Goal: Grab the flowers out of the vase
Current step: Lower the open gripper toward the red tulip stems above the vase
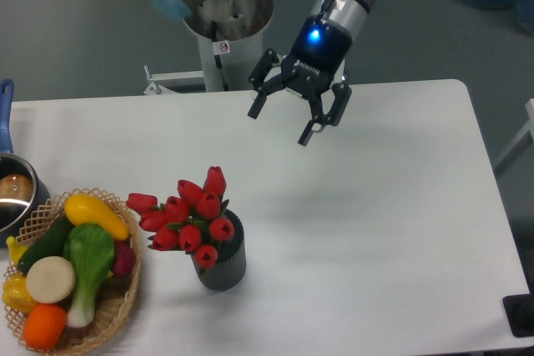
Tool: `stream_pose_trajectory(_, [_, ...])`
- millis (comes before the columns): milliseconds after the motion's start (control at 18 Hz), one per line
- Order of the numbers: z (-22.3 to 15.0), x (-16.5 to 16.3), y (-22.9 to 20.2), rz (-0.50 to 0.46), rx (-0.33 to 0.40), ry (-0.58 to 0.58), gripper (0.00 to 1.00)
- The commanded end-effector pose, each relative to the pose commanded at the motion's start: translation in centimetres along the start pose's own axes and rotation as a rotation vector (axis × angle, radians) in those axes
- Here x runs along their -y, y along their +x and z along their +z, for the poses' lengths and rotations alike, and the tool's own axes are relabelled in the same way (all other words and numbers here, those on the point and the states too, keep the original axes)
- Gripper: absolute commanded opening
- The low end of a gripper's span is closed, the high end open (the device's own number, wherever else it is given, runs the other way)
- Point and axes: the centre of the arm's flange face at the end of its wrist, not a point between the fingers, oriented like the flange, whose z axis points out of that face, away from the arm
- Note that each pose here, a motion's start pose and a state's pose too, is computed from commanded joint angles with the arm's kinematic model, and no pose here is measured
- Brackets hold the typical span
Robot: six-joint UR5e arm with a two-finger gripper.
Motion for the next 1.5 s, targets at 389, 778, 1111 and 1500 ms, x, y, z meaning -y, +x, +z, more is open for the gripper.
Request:
stream_pose_trajectory(389, [3.5,-0.8,-0.6,-0.031,-0.074,0.033,1.0])
stream_pose_trajectory(778, [5.9,-1.8,-2.2,-0.08,-0.119,0.066,1.0])
stream_pose_trajectory(1111, [7.0,-2.3,-3.4,-0.125,-0.136,0.087,1.0])
stream_pose_trajectory(1500, [8.8,-2.5,-4.3,-0.118,-0.158,0.089,1.0])
